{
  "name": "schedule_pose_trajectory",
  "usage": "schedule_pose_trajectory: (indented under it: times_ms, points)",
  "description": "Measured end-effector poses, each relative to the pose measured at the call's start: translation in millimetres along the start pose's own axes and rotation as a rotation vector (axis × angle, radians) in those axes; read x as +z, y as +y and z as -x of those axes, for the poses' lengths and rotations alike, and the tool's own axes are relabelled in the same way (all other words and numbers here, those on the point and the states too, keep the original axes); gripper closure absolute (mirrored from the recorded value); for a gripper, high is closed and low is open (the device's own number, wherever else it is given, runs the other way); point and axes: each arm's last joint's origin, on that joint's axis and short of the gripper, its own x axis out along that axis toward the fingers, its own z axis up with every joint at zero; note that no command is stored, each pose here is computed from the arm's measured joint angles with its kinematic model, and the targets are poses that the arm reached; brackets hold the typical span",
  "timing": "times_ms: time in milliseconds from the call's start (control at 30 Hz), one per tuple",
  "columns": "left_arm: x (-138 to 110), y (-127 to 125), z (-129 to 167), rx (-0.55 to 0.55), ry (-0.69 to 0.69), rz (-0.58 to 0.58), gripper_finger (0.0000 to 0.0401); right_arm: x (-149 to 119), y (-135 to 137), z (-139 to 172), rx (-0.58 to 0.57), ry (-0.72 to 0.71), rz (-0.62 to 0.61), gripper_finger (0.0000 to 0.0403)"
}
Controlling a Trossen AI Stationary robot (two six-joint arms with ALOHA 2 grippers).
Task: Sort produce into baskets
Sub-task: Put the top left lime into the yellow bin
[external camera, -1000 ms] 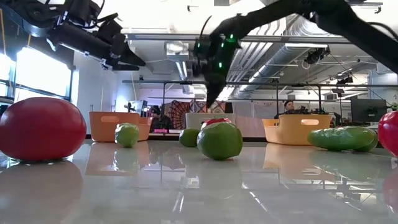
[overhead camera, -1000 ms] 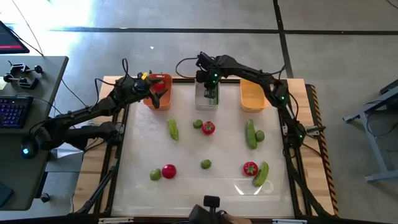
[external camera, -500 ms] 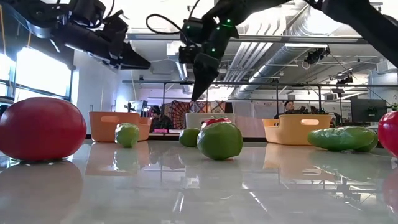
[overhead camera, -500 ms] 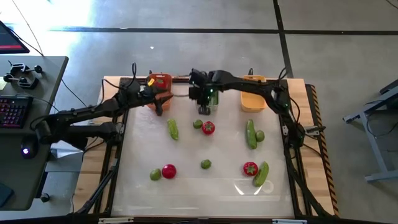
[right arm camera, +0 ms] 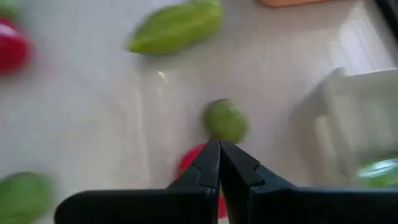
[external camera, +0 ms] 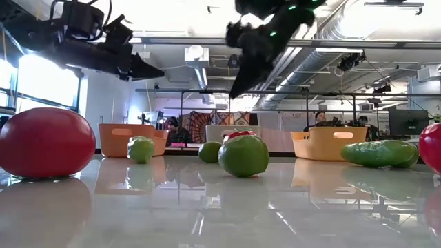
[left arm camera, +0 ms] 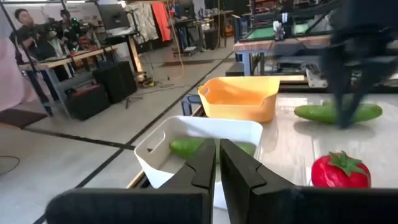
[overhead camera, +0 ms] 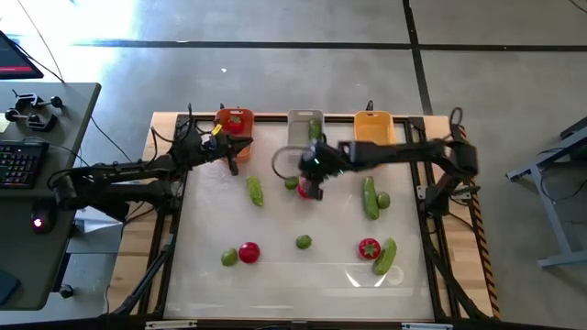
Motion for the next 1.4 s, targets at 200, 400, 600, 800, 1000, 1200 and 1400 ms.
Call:
schedule_pose_trajectory:
  times_ms: [200,400,600,800,1000,1200,1400]
  points:
    - [-7.2,-2.6,2.2,-0.013,0.018,0.002,0.0400,-42.2,42.3,-0.1,0.080,-0.075,-0.078,0.0403]
    - [-5.8,-7.3,1.6,-0.040,0.007,-0.058,0.0401,-60.8,78.3,-5.9,0.051,-0.156,-0.062,0.0400]
    - [-2.4,-11.1,1.3,-0.057,-0.023,-0.066,0.0401,-51.5,81.2,-17.3,-0.119,-0.205,-0.054,0.0358]
    - [-1.5,-11.9,1.3,-0.060,-0.033,-0.085,0.0401,-28.0,64.1,-39.3,-0.169,-0.185,-0.091,0.0271]
    - [-2.3,-12.1,1.2,-0.062,-0.024,-0.084,0.0401,-10.7,42.1,-69.6,-0.223,-0.087,-0.145,0.0179]
    - [-2.9,-12.5,1.2,-0.065,-0.017,-0.063,0.0401,8.3,26.9,-88.2,-0.272,0.041,-0.197,0.0113]
    - [-5.4,-13.0,1.2,-0.071,0.010,-0.046,0.0401,15.1,14.8,-103.6,-0.284,0.177,-0.206,0.0099]
